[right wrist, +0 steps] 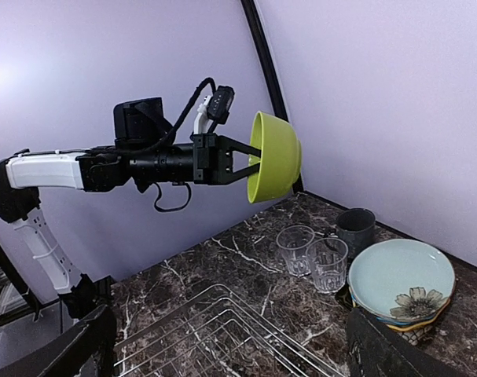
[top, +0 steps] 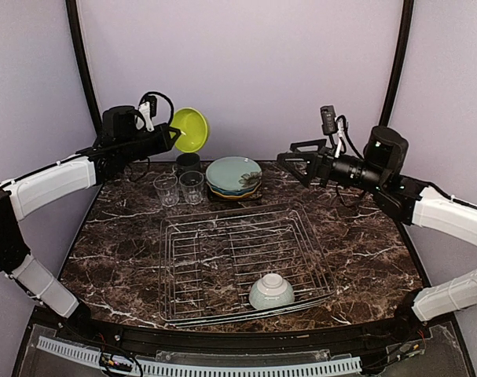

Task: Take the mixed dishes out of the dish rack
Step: Place the bowl in the bowl.

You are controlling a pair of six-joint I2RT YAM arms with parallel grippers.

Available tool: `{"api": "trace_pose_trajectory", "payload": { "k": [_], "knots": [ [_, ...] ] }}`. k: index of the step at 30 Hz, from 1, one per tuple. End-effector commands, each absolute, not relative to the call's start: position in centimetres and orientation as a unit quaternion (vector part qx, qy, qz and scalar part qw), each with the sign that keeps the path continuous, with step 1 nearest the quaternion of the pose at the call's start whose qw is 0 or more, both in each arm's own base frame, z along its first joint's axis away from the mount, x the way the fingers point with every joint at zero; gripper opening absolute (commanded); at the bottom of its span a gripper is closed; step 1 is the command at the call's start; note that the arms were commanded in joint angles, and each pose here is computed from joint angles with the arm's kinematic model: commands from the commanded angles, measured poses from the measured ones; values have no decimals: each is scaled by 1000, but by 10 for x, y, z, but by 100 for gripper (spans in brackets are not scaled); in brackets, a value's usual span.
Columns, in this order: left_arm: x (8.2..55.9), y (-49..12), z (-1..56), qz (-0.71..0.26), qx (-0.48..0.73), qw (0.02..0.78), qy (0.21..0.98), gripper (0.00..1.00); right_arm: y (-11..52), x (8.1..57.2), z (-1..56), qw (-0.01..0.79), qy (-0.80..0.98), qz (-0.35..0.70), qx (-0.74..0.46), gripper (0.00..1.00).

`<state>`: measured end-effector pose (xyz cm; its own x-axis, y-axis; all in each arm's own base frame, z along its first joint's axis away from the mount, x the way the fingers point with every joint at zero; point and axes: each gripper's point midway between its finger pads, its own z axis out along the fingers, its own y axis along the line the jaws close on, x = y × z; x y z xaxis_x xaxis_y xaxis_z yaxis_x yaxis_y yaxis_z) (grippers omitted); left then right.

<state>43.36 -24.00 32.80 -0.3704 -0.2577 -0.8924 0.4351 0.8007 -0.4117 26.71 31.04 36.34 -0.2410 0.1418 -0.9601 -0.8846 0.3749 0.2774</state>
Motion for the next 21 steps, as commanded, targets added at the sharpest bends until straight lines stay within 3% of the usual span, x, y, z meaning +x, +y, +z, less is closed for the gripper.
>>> {"api": "trace_pose_trajectory", "payload": {
  "k": [1, 8, 14, 21],
  "knots": [
    [437, -188, 345, -282, -19, 569, 772, 1, 288, 283, 350, 569, 660, 414, -262, 99],
    [475, -93, 312, -179, -170, 536, 807, 1, 280, 282, 337, 560, 678, 397, -264, 99],
    [483, -38, 250, -88, -295, 433, 847, 1, 275, 285, 325, 554, 694, 383, -254, 99],
    [491, -7, 197, -78, -372, 364, 850, 1, 269, 290, 320, 554, 709, 364, -242, 99]
  ]
}}
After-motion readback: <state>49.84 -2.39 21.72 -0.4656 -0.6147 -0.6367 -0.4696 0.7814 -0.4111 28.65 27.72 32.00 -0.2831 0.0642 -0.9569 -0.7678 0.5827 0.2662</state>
